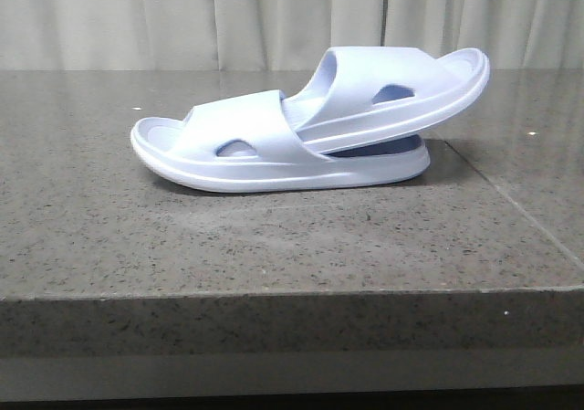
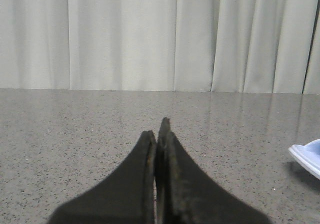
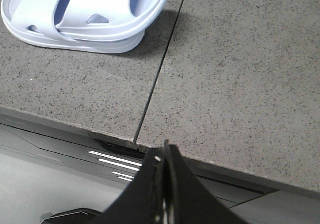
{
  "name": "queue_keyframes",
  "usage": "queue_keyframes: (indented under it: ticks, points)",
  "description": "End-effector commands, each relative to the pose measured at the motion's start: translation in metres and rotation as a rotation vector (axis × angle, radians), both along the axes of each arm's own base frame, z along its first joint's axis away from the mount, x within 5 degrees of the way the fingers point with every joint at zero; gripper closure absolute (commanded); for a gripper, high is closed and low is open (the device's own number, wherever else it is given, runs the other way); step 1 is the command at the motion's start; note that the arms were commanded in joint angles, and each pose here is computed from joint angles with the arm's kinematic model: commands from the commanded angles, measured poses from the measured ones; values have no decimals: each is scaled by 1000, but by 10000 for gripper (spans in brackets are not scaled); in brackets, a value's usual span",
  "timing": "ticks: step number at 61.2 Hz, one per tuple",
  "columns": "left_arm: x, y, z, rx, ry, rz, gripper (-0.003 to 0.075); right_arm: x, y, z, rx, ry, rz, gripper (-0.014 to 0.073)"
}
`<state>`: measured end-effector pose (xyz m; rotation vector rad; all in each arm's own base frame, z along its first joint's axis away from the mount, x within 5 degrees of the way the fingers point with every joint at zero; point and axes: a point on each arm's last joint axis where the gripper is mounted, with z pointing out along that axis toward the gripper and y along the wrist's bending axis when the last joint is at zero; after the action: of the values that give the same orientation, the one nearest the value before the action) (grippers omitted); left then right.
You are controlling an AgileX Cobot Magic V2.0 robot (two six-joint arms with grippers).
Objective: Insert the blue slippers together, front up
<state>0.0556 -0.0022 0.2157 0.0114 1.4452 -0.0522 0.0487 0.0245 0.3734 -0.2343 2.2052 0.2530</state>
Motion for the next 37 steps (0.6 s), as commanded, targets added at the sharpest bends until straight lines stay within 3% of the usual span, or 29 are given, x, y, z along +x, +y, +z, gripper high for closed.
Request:
queue_keyframes:
  ticks: [1,29,37]
  points:
    - [-3,0,7,-19,-99,-5,741,4,0,9,11,-68,-10,713]
    - [-3,0,7,-19,-99,-5,741,4,-1,8,7,-71,-13,713]
    - [-3,0,7,-19,-97,-5,741,7,-4,-8,-24,-156,-26,713]
